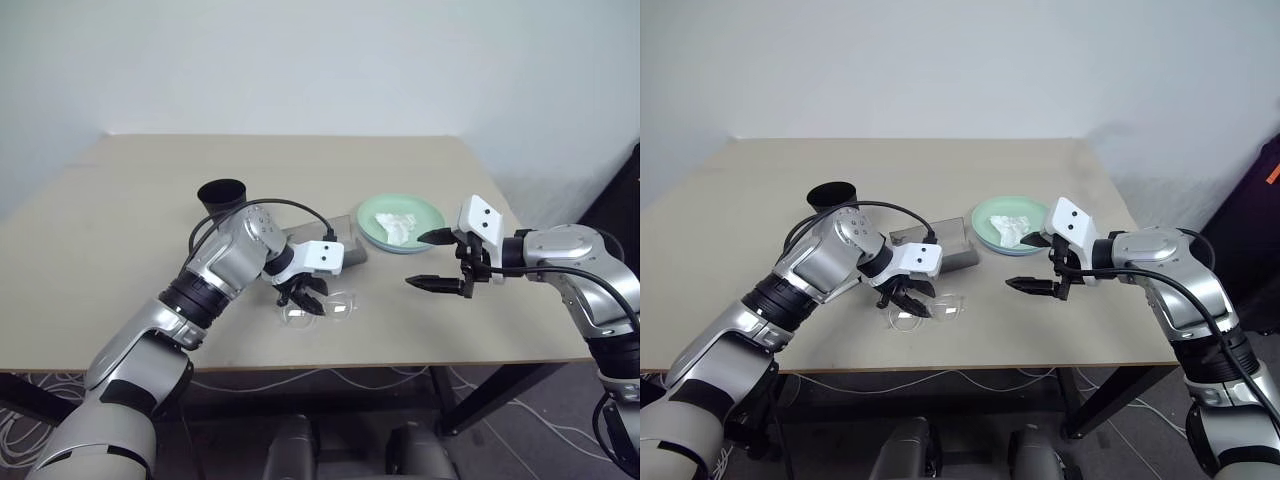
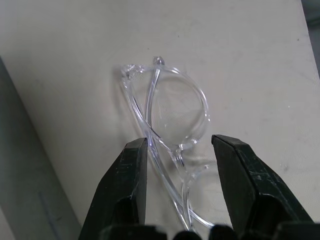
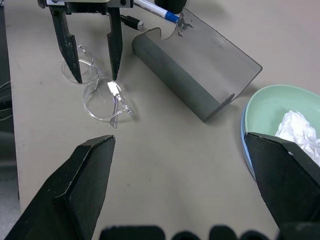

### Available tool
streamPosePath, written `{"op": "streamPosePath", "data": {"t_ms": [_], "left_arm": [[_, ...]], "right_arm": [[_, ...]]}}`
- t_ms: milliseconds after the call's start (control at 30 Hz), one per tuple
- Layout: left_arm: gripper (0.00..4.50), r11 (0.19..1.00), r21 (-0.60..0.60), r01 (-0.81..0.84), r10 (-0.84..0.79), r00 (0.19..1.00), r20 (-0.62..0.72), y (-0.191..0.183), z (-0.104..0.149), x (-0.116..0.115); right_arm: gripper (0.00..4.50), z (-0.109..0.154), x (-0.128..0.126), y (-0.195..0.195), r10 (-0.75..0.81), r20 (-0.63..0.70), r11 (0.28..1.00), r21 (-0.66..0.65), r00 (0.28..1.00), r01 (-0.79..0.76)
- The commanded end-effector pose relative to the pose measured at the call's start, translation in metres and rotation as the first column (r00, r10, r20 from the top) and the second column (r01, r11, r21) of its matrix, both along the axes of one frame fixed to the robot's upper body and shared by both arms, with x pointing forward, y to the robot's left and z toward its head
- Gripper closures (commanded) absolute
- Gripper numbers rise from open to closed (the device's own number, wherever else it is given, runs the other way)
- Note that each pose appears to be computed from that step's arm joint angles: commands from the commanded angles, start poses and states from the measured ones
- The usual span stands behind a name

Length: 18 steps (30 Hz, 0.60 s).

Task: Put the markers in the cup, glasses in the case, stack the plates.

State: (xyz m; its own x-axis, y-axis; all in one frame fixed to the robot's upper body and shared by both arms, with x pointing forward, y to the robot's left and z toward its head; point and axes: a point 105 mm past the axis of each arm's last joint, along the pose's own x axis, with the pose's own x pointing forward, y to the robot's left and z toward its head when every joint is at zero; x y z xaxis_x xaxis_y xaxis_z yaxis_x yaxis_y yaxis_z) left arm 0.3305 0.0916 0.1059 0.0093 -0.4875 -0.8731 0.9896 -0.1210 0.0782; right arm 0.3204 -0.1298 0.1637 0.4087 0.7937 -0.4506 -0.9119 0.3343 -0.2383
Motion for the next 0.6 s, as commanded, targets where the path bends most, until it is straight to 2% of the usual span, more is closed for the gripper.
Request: {"op": "streamPosePath", "data": {"t_ms": [33,267,367,500,600], "left_arm": [[2.41,1.0,0.012,0.013,-0.014,0.999,0.048,-0.0008,0.005,0.0014],[2.41,0.999,0.031,0.012,-0.014,0.998,0.066,-0.0007,0.0026,0.0034],[2.96,0.999,0.048,0.017,-0.021,0.997,0.072,0.001,0.0014,0.0036],[4.36,0.998,0.054,0.026,-0.03,0.997,0.069,0.001,0.0005,0.0021],[4.47,0.998,0.059,0.033,-0.037,0.997,0.067,0.0006,-0.0008,0.0008]], "right_arm": [[0.0,0.0144,0.0033,0.0009,0.002,0.062,1.0,0.006,0.998,-0.003],[0.0,0.0139,0.0037,0.0011,-0.008,0.062,1.0,0.017,0.998,0.007],[0.0,0.0139,0.0041,0.001,-0.011,0.063,1.0,0.019,0.998,0.01],[0.0,0.0139,0.0049,0.0008,-0.016,0.065,1.0,0.021,0.998,0.015],[0.0,0.0135,0.005,0.0008,-0.019,0.064,1.0,0.023,0.998,0.017]]}}
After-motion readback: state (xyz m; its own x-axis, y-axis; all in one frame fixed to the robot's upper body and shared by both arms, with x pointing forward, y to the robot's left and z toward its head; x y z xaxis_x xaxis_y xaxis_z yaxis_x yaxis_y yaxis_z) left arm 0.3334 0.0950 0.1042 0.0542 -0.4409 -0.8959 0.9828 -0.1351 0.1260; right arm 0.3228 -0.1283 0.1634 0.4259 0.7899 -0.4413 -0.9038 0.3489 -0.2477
